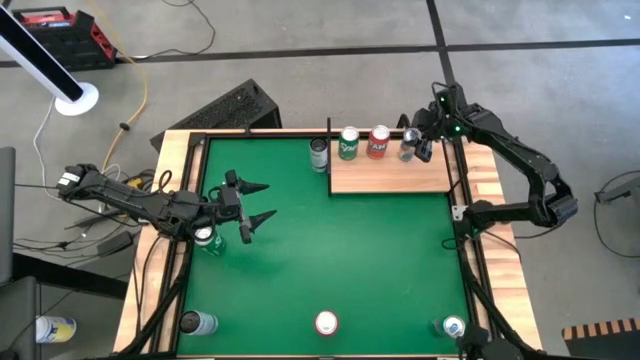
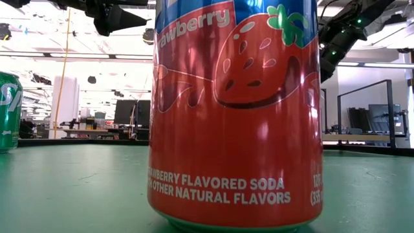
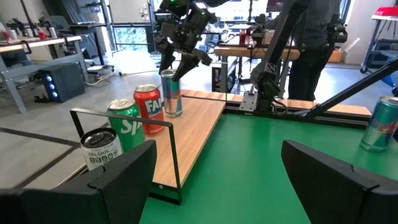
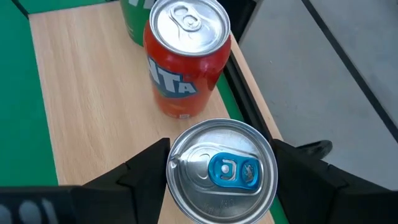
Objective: Place canned beverage on shelf
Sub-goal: Put the top blue soda can on the shelf
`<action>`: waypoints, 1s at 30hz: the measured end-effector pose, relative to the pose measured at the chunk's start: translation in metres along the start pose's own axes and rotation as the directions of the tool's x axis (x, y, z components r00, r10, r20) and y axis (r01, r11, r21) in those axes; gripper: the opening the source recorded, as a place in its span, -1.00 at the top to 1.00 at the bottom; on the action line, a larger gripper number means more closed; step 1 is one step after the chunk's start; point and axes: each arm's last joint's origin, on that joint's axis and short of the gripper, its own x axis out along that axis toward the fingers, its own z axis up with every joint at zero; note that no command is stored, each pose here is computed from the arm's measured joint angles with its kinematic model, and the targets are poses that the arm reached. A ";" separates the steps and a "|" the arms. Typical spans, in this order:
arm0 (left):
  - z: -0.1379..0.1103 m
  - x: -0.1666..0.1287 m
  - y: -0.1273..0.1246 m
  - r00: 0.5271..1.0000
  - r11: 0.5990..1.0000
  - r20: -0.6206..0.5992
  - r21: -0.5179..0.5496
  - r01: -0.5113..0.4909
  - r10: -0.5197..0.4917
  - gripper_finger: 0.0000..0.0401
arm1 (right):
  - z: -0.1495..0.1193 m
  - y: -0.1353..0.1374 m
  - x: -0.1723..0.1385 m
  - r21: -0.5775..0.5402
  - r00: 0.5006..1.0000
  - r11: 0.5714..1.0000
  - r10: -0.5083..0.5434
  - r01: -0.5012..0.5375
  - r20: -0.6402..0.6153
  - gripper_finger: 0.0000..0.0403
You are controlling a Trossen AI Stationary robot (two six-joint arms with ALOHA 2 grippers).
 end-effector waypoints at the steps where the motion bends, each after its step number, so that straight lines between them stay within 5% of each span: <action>1: 0.000 0.000 0.000 1.000 1.000 0.000 -0.001 0.000 0.000 -0.65 | 0.000 -0.001 0.001 0.001 1.000 1.000 0.007 -0.007 0.006 -0.37; 30: 0.000 0.000 0.000 1.000 1.000 0.000 0.003 0.001 -0.001 -0.65 | 0.004 -0.005 0.001 0.012 1.000 1.000 -0.012 0.012 0.002 -0.60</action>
